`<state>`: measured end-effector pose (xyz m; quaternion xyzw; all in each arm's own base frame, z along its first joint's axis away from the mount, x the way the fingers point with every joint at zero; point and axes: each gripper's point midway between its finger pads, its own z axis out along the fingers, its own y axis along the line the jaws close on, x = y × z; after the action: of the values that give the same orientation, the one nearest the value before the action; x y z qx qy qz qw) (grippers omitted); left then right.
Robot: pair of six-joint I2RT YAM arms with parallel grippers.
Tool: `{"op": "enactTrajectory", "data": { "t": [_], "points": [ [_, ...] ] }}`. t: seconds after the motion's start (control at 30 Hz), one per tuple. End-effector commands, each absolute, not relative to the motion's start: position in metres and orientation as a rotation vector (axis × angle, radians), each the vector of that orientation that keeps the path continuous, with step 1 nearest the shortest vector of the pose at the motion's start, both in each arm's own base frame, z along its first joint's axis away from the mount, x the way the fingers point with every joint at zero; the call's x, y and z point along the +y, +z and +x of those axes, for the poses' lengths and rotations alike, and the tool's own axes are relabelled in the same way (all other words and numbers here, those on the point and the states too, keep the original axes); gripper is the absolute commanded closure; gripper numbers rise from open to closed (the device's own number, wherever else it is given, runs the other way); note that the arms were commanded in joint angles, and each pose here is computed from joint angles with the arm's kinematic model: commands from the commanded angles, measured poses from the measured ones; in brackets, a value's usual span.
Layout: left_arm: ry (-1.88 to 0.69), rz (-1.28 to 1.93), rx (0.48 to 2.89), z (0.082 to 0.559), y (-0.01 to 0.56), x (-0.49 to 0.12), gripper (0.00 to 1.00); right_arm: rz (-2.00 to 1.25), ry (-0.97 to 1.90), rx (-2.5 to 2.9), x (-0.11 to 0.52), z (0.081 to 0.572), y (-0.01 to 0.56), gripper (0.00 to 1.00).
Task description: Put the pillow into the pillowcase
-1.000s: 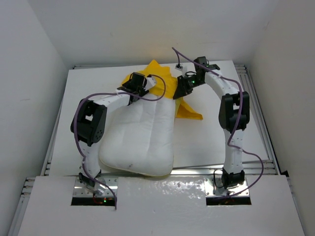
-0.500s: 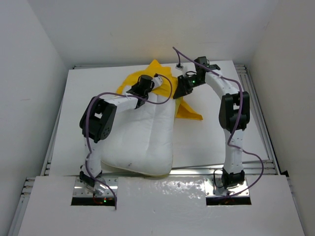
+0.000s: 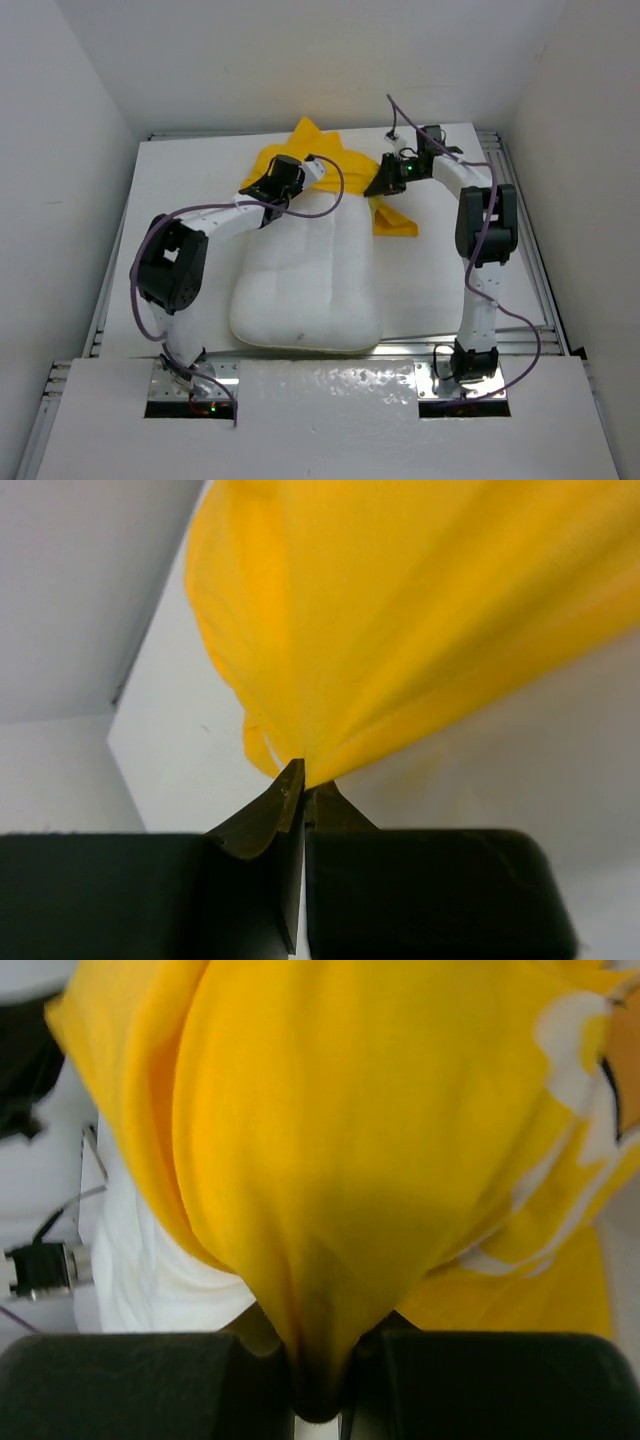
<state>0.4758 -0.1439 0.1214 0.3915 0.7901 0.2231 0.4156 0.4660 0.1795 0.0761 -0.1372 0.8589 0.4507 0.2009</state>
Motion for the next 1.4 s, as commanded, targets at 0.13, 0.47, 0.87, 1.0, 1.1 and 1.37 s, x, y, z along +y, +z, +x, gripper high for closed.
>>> {"op": "enactTrajectory", "data": {
  "t": [0.13, 0.47, 0.87, 1.0, 1.1, 1.37],
  "points": [
    [0.27, 1.066, 2.235, 0.383, 0.107, -0.174, 1.0, -0.317, 1.132, 2.051, 0.193, 0.568, 0.182, 0.98],
    [0.112, 1.0, 2.304, 0.365, 0.127, -0.187, 0.91, -0.193, 1.165, 2.055, 0.199, 0.594, 0.153, 0.36],
    [0.037, 0.505, 2.33, 0.366, 0.176, -0.082, 0.04, -0.559, 0.401, 2.089, 0.165, 0.487, 0.161, 0.01],
    [-0.198, 0.504, 2.438, 0.316, 0.115, -0.087, 0.37, -0.783, 0.329, 1.936, 0.209, 0.415, 0.157, 0.01],
    [-0.264, 0.464, 2.441, 0.318, 0.103, -0.093, 0.14, -0.929, 0.231, 1.84, 0.244, 0.388, 0.145, 0.01],
    [-0.443, 0.24, 2.52, 0.329, 0.057, -0.108, 0.18, -1.082, 0.118, 1.845, 0.273, 0.336, 0.097, 0.01]
  ]
}}
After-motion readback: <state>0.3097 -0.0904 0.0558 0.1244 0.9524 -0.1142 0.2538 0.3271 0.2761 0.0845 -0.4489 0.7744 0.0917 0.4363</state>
